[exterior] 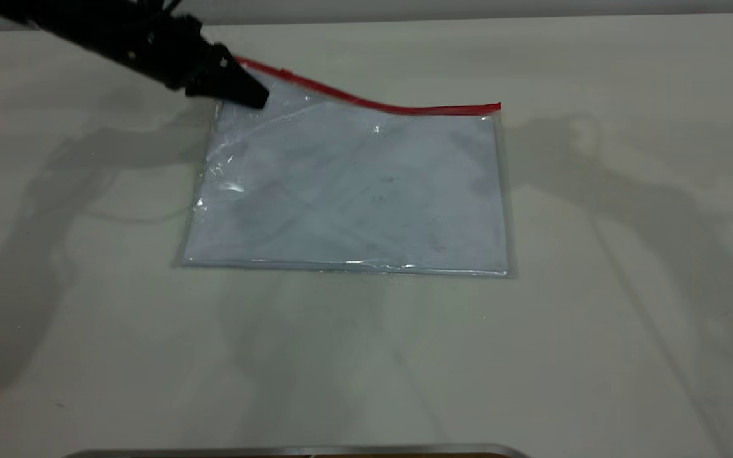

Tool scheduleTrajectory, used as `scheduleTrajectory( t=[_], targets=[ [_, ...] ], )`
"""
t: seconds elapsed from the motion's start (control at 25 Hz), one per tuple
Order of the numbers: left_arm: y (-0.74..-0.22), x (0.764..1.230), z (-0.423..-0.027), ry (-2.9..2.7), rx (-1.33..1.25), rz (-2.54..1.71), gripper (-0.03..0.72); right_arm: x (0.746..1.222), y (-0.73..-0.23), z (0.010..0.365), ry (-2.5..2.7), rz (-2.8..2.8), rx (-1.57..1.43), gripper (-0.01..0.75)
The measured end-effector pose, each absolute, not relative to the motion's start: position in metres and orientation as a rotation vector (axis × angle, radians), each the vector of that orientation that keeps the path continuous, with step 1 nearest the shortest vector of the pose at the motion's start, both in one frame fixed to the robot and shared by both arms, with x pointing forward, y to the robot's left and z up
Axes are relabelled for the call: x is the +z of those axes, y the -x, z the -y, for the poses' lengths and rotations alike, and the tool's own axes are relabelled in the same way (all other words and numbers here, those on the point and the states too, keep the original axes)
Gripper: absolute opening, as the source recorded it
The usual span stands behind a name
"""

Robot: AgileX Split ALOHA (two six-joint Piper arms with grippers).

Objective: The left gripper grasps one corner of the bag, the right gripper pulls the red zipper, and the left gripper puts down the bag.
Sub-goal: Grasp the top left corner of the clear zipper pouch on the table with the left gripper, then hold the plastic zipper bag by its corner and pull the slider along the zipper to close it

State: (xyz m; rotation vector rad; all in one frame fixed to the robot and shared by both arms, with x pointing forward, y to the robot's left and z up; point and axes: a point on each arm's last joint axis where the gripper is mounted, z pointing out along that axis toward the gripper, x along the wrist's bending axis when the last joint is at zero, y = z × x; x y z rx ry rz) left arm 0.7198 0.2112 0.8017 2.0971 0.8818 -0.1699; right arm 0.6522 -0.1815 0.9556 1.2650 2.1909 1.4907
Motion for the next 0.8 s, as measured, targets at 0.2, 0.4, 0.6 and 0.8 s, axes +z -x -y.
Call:
scheduleTrajectory(
  t=[0.2,0.4,0.6,0.8],
  targets=[
    [-0.715,0.839,-0.207,-2.161,-0.111,-0.546,0.053,0.951,-0.668,0.152,-1.110,-2.276,1.547,0.350],
    [-0.711,0.867,-0.207,-2.194,-0.086,-0.381,0.053,0.933,-0.683,0.124,-1.021,-2.337,1.575,0.345],
    [-0.704,0.886,-0.200,-2.231,-0.104,-0.276,0.053,0.924,-0.692,0.107,-0.961,-2.368,1.647,0.345],
    [-0.697,0.883,-0.180,-2.297,-0.133,-0.185,0.053,0.913,-0.693,0.102,-0.939,-2.415,1.709,0.360]
  ],
)
